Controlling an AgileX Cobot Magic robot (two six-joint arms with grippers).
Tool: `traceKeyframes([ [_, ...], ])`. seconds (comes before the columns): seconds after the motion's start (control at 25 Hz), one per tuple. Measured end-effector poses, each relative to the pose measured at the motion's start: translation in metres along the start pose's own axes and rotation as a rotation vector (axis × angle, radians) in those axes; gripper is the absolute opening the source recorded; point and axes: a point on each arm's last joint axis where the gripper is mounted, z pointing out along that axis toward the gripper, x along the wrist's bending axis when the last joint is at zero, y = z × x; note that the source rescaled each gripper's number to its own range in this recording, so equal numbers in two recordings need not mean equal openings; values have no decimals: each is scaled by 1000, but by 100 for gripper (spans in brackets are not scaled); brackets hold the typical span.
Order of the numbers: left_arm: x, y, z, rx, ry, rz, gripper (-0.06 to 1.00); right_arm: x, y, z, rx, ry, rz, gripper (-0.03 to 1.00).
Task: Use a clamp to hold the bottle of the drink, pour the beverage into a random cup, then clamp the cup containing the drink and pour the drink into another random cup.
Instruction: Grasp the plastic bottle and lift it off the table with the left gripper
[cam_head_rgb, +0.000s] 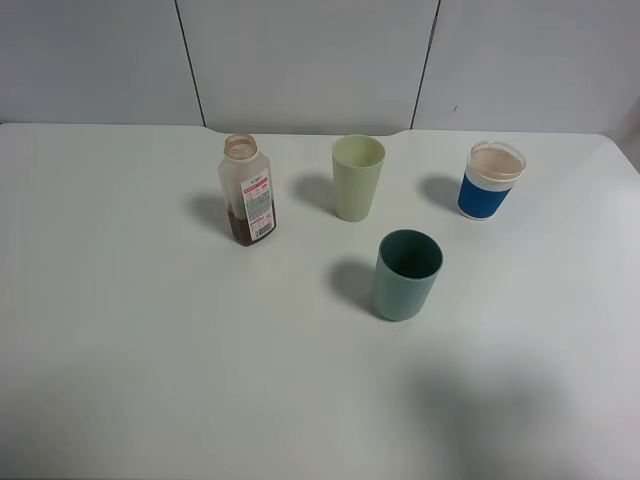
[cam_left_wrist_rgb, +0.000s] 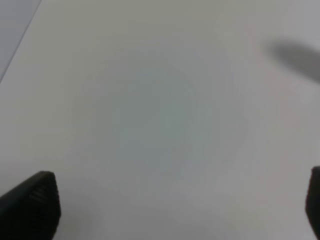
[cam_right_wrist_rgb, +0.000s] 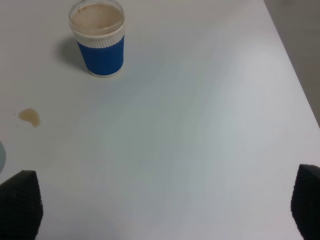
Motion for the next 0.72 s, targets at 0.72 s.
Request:
traceKeyframes([
  [0.72,-1,10,5,15,-6,20,100,0,0,0,0,0,0,100],
])
